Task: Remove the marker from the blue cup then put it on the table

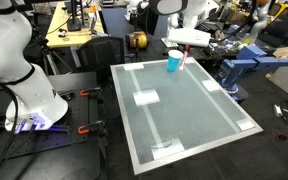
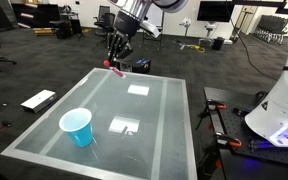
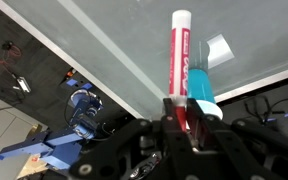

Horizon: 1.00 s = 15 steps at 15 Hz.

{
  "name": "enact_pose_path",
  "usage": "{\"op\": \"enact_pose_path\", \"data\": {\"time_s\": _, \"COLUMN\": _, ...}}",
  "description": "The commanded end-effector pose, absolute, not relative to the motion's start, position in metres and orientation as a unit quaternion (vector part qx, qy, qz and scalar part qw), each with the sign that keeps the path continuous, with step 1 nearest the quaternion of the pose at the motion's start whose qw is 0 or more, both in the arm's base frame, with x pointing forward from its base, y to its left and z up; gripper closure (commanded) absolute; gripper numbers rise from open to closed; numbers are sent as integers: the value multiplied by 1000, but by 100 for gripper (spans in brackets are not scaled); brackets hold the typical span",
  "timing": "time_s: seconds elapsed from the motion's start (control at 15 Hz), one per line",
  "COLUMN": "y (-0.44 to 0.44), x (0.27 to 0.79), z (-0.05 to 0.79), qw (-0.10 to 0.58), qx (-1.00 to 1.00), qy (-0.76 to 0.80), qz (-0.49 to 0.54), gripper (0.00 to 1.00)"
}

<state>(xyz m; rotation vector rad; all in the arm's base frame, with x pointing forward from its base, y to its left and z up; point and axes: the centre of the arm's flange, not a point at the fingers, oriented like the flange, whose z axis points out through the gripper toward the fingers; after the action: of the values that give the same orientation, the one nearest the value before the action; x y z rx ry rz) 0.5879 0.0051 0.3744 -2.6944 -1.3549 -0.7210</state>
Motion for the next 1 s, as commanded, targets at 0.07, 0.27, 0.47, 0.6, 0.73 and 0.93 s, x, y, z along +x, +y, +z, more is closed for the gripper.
{"op": "enact_pose_path", "data": {"time_s": 0.07, "y": 7, "x": 592, "z": 371, "qw": -16, "qx": -879, "qy": -421, "qz": -224, "gripper": 95}}
{"op": "enact_pose_path", "data": {"time_s": 0.27, "y": 6, "x": 601, "z": 365, "qw": -101, "qx": -890, "qy": -392, "qz": -212, "gripper": 95}}
{"op": "enact_pose_path", "data": {"time_s": 0.47, "y": -8, "x": 607, "z": 355, "qw": -163, "qx": -902, "qy": -354, "qz": -187, "gripper": 95}}
{"op": "enact_pose_path", "data": {"time_s": 0.6, "y": -20, "x": 608, "z": 349, "qw": -187, "qx": -911, "qy": -328, "qz": -164, "gripper": 95}}
{"op": "enact_pose_path", "data": {"time_s": 0.73, "y": -26, "x": 612, "z": 344, "qw": -208, "qx": -917, "qy": -304, "qz": -152, "gripper": 95}}
{"op": "enact_pose_path", "data": {"time_s": 0.93, "y": -17, "x": 615, "z": 338, "qw": -220, "qx": -923, "qy": -283, "qz": -139, "gripper": 95}}
